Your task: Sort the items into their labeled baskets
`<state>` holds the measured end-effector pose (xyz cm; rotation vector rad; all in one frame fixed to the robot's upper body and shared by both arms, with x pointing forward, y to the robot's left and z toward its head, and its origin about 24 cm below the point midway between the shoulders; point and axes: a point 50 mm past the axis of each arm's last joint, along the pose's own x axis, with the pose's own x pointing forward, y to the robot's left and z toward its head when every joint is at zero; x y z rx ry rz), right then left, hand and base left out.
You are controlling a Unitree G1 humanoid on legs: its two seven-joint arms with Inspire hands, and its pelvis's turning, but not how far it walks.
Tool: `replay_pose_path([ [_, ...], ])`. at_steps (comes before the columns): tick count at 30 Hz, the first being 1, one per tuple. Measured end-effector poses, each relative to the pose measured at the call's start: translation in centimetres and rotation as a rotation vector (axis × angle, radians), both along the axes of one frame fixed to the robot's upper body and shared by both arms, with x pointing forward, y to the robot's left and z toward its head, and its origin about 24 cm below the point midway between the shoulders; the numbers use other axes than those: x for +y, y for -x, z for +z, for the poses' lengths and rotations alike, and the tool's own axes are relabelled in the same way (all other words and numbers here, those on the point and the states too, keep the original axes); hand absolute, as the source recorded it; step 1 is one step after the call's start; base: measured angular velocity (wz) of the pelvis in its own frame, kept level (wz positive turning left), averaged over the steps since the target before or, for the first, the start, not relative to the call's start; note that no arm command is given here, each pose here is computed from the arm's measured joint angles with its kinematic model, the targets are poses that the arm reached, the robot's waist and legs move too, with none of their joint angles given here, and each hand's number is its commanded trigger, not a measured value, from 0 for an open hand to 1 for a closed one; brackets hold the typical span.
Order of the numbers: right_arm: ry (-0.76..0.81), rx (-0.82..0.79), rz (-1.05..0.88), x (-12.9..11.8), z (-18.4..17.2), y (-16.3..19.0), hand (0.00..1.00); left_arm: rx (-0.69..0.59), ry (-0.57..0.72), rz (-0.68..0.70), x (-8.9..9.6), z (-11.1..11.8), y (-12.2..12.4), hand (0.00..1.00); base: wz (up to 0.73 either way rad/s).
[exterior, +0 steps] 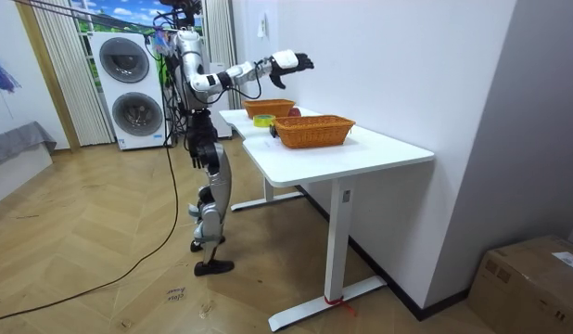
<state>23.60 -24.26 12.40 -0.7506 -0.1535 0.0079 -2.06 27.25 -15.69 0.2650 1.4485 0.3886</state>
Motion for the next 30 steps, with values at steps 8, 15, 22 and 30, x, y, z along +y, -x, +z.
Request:
replay_pose_path([
  [8, 0.026, 0.317, 0.134, 1.1, -3.9, -0.3, 0.0, 0.0, 0.002, -0.005, 0.2, 0.0, -0.4, 0.0, 0.0],
  [15, 0.076, 0.441, 0.188, 1.2, -4.7, -0.1, 0.0, 0.005, -0.002, -0.004, 0.4, 0.1, -0.8, 0.0, 0.0],
  [22, 0.071, 0.542, 0.235, 1.2, -5.3, 0.2, 0.0, -0.011, -0.023, -0.013, 1.3, 0.4, -1.7, 0.0, 0.0],
  [30, 0.124, 0.646, 0.283, 1.6, -6.1, 0.5, 0.0, -0.003, -0.03, -0.011, 1.6, 0.4, -1.9, 0.0, 0.0],
])
